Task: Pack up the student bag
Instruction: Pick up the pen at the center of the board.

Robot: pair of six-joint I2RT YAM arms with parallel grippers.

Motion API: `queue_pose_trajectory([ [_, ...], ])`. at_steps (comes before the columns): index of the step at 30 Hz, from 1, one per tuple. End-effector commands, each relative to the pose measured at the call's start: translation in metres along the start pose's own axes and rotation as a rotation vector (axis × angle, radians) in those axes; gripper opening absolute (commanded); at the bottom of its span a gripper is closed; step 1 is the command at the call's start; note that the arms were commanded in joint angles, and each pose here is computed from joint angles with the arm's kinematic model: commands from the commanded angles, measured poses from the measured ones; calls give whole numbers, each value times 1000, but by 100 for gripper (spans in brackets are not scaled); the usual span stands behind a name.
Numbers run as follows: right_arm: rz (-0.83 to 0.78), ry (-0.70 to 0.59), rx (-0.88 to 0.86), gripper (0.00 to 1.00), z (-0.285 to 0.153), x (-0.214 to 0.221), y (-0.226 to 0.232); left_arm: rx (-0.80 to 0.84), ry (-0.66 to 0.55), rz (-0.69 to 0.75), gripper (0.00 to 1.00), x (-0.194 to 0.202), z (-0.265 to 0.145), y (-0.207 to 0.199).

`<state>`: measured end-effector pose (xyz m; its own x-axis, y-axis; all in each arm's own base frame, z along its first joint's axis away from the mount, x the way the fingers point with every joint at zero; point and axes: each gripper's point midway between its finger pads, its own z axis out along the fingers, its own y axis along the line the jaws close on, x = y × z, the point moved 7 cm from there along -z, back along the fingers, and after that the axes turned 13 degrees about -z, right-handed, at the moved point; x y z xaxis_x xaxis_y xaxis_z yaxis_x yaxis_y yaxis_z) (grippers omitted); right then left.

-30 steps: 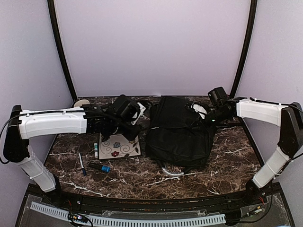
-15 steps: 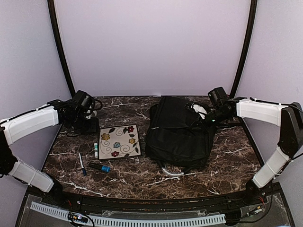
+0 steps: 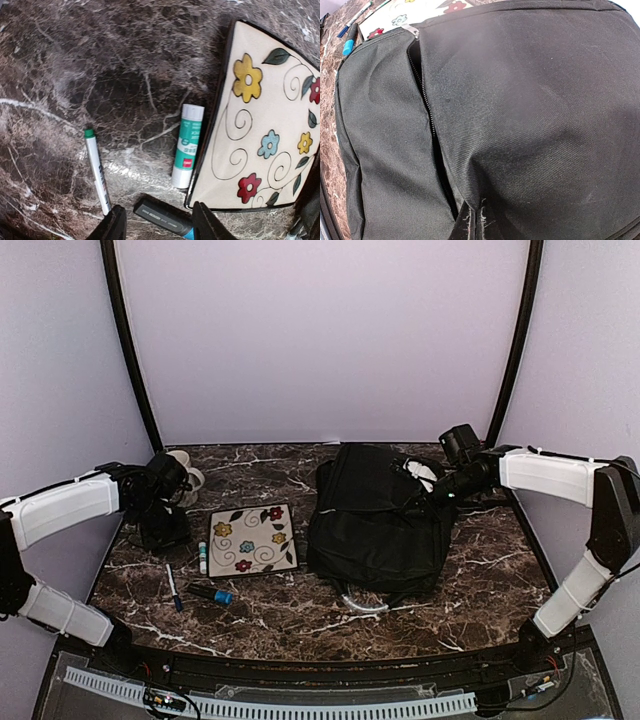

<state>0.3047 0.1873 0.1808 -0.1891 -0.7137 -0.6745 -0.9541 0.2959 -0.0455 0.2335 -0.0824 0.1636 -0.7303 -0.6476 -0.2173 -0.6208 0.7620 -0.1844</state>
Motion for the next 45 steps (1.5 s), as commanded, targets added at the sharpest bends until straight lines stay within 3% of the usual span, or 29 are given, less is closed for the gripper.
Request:
queue_pose_trajectory([
  [1,-2,9,-13,0,-1,-1,0,-161,17,-117,46,8,6,29],
  [23,-5,12,-27,0,0,0,2,-174,142,-208,33,29,46,56],
  [45,2,26,-37,0,4,4,1,-208,141,-221,21,23,68,67],
])
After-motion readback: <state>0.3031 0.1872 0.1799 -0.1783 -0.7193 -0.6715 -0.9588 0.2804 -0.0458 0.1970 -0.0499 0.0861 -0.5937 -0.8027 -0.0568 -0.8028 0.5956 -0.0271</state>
